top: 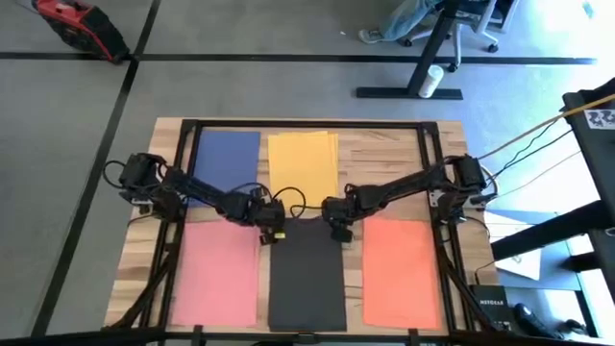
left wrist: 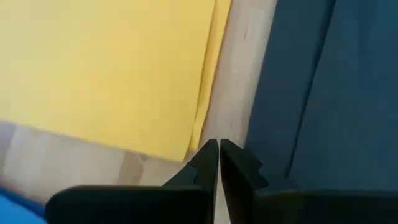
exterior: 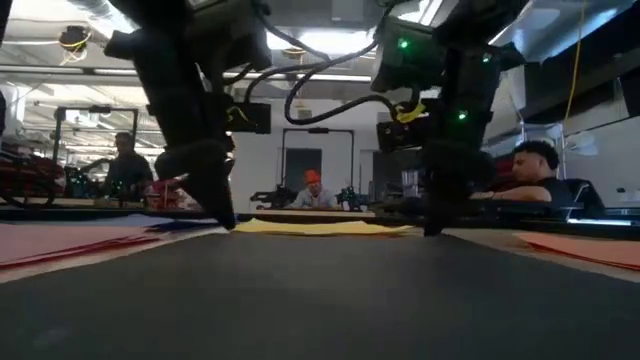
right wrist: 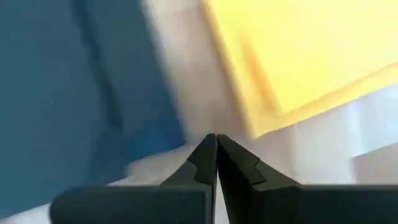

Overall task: Organize paper
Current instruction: Adjust the stacked colored papers on the table

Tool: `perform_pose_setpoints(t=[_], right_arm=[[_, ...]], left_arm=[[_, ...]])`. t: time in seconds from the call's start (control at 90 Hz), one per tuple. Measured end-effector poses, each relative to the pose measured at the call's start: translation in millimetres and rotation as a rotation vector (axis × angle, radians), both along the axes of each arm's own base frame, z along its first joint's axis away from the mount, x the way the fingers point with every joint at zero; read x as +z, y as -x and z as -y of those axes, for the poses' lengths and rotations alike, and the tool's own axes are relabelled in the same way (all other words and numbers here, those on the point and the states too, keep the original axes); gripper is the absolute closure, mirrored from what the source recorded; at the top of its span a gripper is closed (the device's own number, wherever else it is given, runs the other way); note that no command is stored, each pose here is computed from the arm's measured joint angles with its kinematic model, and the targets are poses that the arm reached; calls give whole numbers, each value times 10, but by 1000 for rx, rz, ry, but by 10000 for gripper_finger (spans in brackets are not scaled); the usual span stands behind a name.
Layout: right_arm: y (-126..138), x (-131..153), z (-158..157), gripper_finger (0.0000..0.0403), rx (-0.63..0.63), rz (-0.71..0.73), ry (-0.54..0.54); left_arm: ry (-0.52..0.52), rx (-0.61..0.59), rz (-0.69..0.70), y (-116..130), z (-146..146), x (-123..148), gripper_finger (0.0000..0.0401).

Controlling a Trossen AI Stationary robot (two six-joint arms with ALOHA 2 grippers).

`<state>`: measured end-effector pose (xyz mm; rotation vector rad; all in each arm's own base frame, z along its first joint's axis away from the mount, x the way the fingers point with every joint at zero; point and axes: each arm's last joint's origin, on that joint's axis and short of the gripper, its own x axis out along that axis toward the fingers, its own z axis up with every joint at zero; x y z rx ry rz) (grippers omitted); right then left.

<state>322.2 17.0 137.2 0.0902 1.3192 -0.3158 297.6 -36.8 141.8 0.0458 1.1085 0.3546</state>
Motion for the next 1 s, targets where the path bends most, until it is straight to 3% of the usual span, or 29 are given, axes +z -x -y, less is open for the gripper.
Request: perform_pose_setpoints(t=[0.211,0.7,1.0], right_arm=[[-31,4,111,403,15,18,-48],[-69,13,47,403,83,53,-219],[-68,14,19,403,97,51,-258]], left_arm=[[22,-30,15,-26,-1,7,400],[46,-60,3,-34,95,-55,400],[56,-80,6,-13,215,-56,400]])
